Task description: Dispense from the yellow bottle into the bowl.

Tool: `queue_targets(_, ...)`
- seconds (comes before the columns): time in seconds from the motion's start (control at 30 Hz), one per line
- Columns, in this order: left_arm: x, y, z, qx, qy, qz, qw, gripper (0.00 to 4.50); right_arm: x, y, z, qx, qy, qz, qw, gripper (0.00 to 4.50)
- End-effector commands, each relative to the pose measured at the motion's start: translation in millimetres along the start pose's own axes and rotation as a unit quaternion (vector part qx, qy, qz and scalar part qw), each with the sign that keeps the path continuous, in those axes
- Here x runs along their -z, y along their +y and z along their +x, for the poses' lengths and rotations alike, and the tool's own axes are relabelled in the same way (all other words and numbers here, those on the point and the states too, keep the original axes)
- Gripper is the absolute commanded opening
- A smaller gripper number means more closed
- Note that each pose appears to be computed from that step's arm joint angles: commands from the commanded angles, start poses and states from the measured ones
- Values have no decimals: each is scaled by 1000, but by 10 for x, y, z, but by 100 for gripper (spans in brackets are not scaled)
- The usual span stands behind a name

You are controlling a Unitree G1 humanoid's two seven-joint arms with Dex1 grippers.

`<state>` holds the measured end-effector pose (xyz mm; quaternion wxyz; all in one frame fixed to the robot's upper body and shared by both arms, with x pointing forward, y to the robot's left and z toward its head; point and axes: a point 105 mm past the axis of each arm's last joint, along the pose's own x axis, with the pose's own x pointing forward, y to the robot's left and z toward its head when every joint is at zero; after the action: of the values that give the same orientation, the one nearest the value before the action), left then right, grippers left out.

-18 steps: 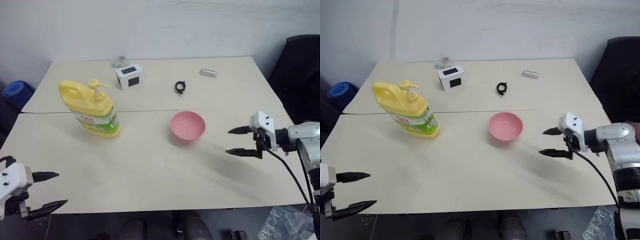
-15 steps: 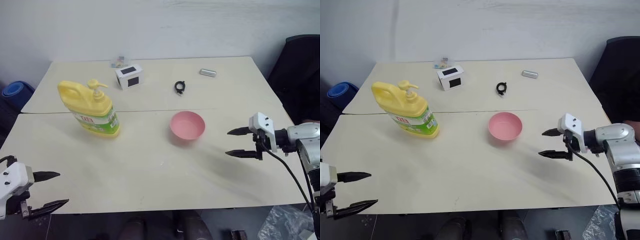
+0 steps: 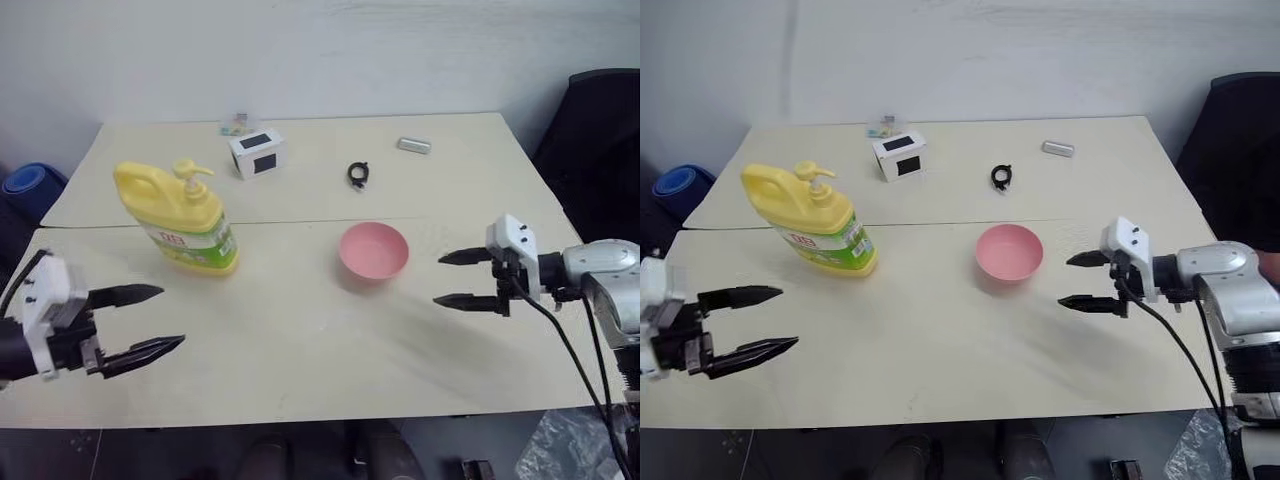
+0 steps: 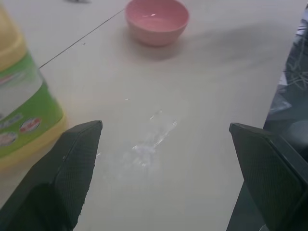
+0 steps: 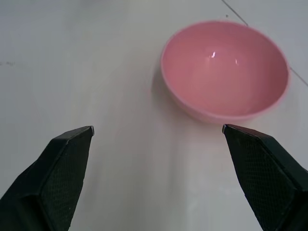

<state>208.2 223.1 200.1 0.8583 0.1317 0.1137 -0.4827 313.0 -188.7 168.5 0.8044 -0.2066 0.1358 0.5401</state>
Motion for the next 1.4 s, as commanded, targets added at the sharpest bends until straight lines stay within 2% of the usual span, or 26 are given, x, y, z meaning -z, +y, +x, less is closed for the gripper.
queue_targets(0.03,-174,-216,268,82,-5,27,996,450,-180,60,247,2,-16,-23,1000,448)
queue_targets(0.2,-340,-292,561,141,-19,59,988,450,-158,84,656,20,-11,-34,999,448)
queue_targets(0.37,-337,-272,673,153,-12,78,985,450,-88,38,862,53,4,-40,998,288)
queue_targets(0.9,-339,-212,732,141,-21,90,986,450,30,-91,1151,92,21,-40,995,288)
queue_targets(1.03,-372,-198,737,138,-26,95,986,450,101,-145,1212,105,35,-49,993,199)
queue_targets(1.23,-392,-183,725,133,-28,97,986,450,99,-167,1237,106,36,-61,992,1)
queue_targets(1.4,-478,-117,664,110,-40,102,988,450,25,-128,1203,90,33,-73,993,1)
